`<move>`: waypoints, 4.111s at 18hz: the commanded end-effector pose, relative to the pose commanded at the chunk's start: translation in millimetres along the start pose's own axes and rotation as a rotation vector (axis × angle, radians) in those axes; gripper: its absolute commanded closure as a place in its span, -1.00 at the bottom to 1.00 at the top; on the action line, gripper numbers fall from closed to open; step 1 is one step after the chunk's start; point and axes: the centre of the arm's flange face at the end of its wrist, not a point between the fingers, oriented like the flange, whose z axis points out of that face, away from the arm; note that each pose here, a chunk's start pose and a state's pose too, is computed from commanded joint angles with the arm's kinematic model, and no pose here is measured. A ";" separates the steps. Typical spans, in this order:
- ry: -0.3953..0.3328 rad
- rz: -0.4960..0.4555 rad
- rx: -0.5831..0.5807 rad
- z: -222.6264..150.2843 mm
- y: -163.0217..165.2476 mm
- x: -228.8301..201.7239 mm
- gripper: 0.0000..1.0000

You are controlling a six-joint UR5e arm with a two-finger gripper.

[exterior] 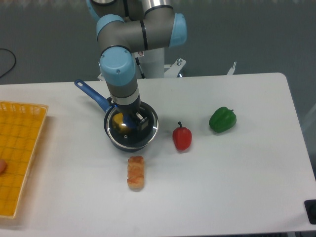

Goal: Close the pot lid
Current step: 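Lower the glass lid onto the saucepan rim, then press and adjust the lid on the saucepan while holding the knob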

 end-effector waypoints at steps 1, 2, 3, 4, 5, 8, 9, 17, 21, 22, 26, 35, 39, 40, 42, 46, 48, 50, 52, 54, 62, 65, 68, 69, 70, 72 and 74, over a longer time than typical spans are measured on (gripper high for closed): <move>-0.001 0.000 0.001 -0.8 0.2 0.2 -0.05; -0.001 0.000 0.001 -0.8 0.2 0.2 -0.05; -0.001 0.002 0.001 -0.9 -0.1 1.3 -0.06; -0.002 0.006 0.001 -1.1 -1.2 4.2 -0.06; 0.000 0.009 0.000 0.1 -2.1 5.9 -0.06; 0.000 0.011 -0.002 -0.2 -0.8 9.3 -0.06; 0.003 0.012 -0.004 1.8 -0.3 10.2 -0.06; 0.010 0.020 -0.010 6.4 0.5 14.7 -0.06; 0.014 0.021 -0.014 9.2 1.4 16.0 -0.06; 0.011 0.021 -0.020 9.2 1.9 15.7 -0.06; 0.008 0.024 -0.030 11.3 0.6 16.1 -0.07; 0.004 0.025 -0.028 10.9 -0.5 15.8 -0.09; 0.004 0.025 -0.030 11.7 -1.1 16.1 -0.09; 0.003 0.025 -0.027 12.1 -1.9 15.0 -0.09; -0.006 0.028 -0.026 14.3 -4.5 14.8 -0.09; -0.006 0.028 -0.026 14.9 -4.4 15.1 -0.09; -0.006 0.030 -0.026 14.9 -4.4 15.1 -0.09; -0.006 0.033 -0.026 14.3 -4.2 15.4 -0.09; -0.007 0.033 -0.025 13.5 -3.5 15.0 -0.09; -0.014 0.034 -0.021 9.7 -3.1 15.4 -0.09; -0.009 0.039 -0.026 11.4 -3.9 16.9 -0.09; -0.007 0.045 -0.029 12.3 -4.1 17.9 -0.09; -0.003 0.059 -0.030 14.0 -7.6 20.1 -0.09; -0.001 0.059 -0.033 16.0 -7.3 20.4 -0.09; 0.000 0.061 -0.034 16.1 -7.2 20.6 -0.09; 0.001 0.061 -0.034 16.8 -7.0 20.9 -0.09; 0.003 0.061 -0.035 17.5 -6.8 21.3 -0.09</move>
